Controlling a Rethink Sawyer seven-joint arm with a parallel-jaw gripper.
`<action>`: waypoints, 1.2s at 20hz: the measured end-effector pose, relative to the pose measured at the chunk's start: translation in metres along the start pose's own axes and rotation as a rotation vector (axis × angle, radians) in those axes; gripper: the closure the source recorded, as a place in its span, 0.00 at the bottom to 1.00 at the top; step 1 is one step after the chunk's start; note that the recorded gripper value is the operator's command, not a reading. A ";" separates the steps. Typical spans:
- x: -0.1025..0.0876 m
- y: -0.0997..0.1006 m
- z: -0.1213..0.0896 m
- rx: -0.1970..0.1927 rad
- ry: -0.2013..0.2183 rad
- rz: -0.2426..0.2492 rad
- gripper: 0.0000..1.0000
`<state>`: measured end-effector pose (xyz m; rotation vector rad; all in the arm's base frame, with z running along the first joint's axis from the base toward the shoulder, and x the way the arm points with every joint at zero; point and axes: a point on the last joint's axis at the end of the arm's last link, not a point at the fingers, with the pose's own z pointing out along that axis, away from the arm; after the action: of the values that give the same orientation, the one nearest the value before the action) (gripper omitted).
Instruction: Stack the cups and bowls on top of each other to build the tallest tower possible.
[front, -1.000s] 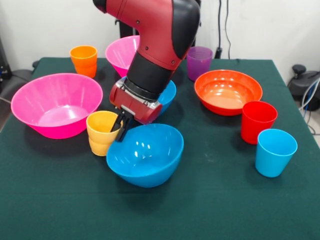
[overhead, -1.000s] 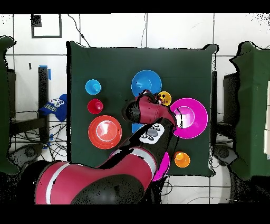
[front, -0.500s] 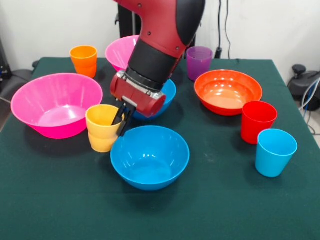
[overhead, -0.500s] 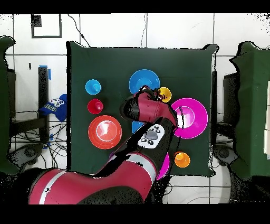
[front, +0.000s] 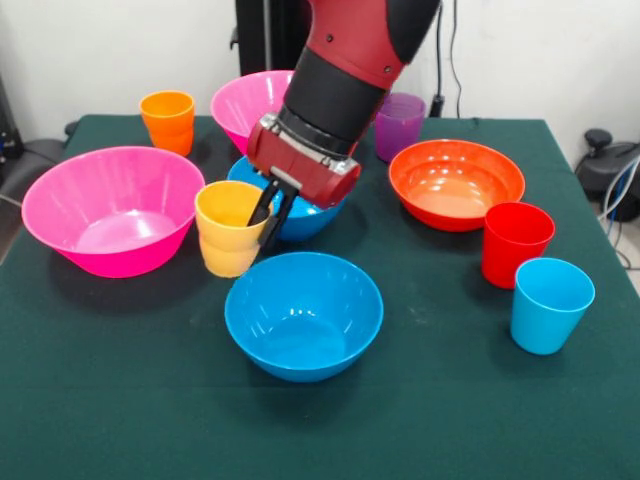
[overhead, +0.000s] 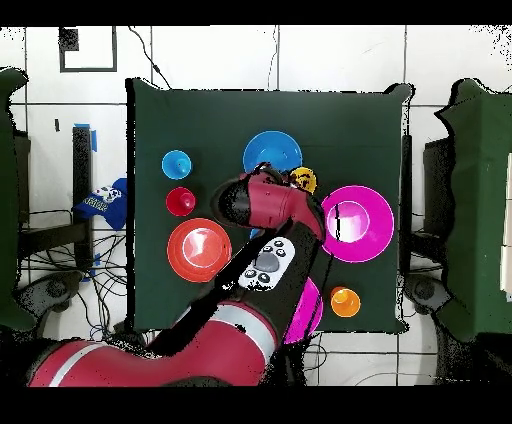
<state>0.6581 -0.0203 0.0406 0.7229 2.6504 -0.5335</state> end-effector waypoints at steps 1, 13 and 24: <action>0.000 0.001 -0.003 0.003 0.007 -0.003 1.00; -0.014 0.032 -0.042 0.028 0.100 -0.031 1.00; -0.043 0.050 -0.065 0.001 0.048 -0.037 1.00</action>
<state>0.7058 0.0304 0.1023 0.6963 2.7130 -0.5336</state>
